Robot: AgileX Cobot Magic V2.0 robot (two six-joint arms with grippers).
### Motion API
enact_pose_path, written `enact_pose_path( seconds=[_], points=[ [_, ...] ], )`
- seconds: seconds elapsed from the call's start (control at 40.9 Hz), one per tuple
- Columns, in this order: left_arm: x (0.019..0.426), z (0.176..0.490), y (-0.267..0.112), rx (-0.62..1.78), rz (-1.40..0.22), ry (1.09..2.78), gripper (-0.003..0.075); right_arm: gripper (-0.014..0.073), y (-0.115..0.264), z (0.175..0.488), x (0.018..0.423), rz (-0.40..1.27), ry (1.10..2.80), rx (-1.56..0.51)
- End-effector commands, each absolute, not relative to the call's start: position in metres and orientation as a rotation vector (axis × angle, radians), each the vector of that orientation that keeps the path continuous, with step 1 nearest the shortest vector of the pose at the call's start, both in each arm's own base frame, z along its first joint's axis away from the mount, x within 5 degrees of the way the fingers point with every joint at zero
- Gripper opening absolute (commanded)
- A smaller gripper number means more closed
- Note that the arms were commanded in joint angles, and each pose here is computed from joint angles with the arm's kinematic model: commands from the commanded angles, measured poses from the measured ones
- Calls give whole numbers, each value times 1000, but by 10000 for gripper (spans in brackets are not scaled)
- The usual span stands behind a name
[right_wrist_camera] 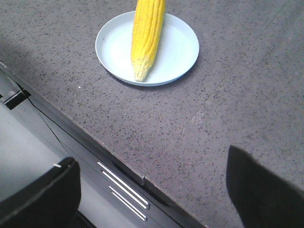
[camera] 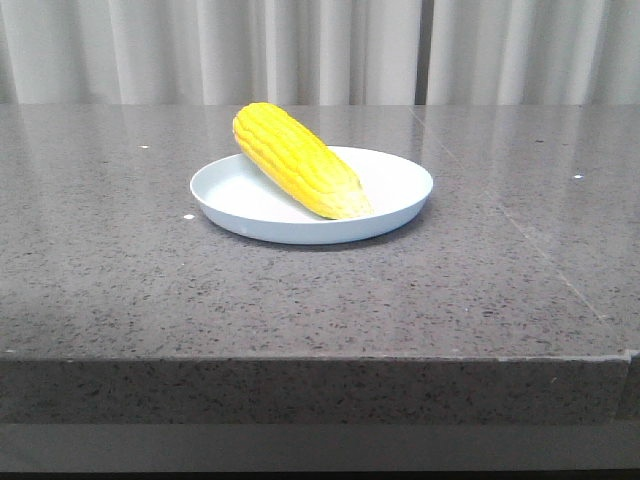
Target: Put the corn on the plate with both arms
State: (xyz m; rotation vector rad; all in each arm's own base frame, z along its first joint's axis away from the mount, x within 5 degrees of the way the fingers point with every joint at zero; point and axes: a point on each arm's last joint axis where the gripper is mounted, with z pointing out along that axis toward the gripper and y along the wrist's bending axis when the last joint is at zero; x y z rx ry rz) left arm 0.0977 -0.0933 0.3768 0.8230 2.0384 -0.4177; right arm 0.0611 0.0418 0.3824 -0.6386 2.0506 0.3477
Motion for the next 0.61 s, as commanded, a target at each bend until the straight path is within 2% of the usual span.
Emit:
enact_pose_path(
  seconds=[0.0, 0.049, 0.244, 0.366, 0.391, 0.586],
  points=[
    [98, 392, -96, 781, -467, 1940, 412, 570, 41, 393, 61, 350, 1964, -624],
    [98, 392, -96, 781, -467, 1940, 360, 493, 41, 393, 61, 350, 1966, -624],
    [98, 392, -96, 781, -467, 1940, 121, 88, 41, 393, 61, 351, 1965, -624],
    [98, 392, -96, 781, -467, 1940, 1, -94, 41, 393, 61, 351, 1964, -624],
    [98, 392, -96, 781, -467, 1940, -18, -87, 41, 393, 61, 352, 1962, -623],
    [98, 392, -96, 781, -467, 1940, -20, -87, 41, 393, 61, 353, 1959, -622]
  ],
)
